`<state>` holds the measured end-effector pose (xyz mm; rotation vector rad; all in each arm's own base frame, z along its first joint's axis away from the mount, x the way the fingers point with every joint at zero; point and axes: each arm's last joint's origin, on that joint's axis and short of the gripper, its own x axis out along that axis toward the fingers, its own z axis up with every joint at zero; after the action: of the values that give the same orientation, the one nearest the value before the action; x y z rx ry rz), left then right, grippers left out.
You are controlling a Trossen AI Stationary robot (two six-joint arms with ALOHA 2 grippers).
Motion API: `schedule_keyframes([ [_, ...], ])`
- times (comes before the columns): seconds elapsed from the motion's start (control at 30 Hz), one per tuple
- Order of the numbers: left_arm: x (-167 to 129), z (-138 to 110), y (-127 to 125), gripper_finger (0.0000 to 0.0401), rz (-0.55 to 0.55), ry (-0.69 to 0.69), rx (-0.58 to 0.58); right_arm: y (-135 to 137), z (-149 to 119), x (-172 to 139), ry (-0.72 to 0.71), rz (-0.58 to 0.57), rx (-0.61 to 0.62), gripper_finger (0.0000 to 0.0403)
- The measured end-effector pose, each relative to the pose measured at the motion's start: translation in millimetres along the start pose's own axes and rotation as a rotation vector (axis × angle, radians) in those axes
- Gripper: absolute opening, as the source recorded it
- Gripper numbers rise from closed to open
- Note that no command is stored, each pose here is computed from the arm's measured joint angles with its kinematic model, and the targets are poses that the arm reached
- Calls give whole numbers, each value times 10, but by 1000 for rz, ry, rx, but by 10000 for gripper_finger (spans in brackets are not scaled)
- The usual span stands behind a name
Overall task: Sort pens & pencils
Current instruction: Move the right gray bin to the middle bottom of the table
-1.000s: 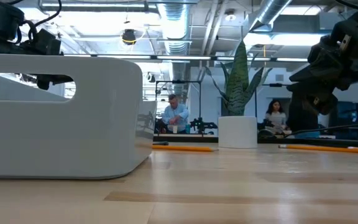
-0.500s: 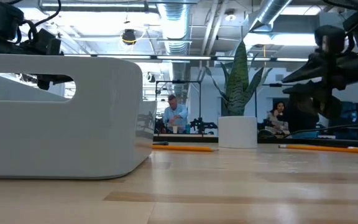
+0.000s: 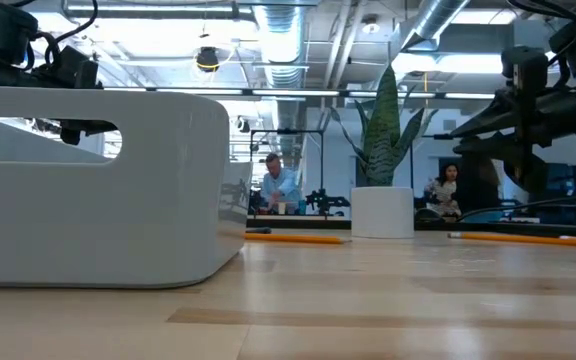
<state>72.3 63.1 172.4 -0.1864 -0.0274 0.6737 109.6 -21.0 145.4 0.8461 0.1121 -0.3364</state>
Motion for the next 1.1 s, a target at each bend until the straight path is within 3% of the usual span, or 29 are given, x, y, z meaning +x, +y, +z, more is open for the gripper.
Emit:
schedule_keyframes([
  [0.2, 0, 1, -1, 79, 0, 0, -1, -5, 8, 0, -25, -20, 21, 168],
  [0.53, -1, 3, -1, 79, 0, 0, -1, -10, 30, -1, -85, -57, 12, 259],
  [0.93, -1, 4, -1, 79, 0, 0, -1, 106, 146, -34, -128, -44, 20, 266],
  [1.1, -2, 6, -1, 79, 0, -1, -1, 254, 286, -96, -129, -44, -53, 266],
])
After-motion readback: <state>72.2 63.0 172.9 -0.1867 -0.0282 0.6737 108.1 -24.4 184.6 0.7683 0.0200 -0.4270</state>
